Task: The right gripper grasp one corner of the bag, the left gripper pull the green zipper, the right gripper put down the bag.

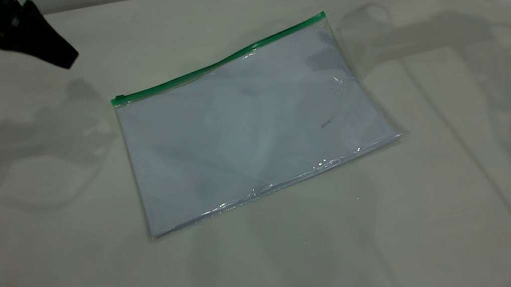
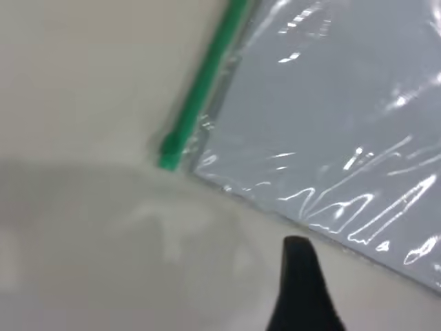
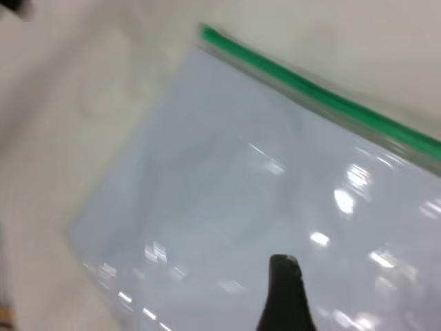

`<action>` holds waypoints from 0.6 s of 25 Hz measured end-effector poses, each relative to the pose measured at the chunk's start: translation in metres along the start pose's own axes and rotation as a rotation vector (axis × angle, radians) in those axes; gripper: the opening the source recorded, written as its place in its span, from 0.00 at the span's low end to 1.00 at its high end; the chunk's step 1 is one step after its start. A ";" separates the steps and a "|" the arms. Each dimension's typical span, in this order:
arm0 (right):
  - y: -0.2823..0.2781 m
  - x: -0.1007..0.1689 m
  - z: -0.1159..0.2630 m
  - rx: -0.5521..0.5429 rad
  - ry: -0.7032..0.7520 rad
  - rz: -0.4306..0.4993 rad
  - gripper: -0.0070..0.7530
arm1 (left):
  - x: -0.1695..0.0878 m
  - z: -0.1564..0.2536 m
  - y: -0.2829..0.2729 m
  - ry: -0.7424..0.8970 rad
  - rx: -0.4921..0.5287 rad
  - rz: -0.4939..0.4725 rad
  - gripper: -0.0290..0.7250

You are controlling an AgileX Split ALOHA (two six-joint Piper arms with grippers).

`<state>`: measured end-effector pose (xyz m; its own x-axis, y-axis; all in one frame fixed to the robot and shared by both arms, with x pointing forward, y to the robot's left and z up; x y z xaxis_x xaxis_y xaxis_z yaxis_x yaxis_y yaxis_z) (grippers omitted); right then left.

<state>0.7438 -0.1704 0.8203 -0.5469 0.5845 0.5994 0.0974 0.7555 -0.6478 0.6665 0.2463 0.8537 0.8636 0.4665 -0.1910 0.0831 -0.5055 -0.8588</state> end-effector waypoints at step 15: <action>-0.226 0.152 -0.106 -0.195 -0.093 0.541 0.77 | -0.046 -0.047 -0.208 -0.381 0.113 -0.461 0.82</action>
<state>0.7263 -0.2207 1.1078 -0.4463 0.8809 0.1575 0.5298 0.4020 -0.7468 0.6329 0.2954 1.0637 0.5109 0.8565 0.0739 0.3347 -0.1190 -0.9348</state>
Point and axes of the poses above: a point on each arm's last joint axis where the gripper is mounted, y pointing out along that axis toward the gripper, x along the wrist's bending axis when the last joint is at zero, z = x × y, the point moved 4 cm from there along y, pointing out along that axis toward the gripper, and after that the axes turned 14 degrees about y, right-handed, at the moved point
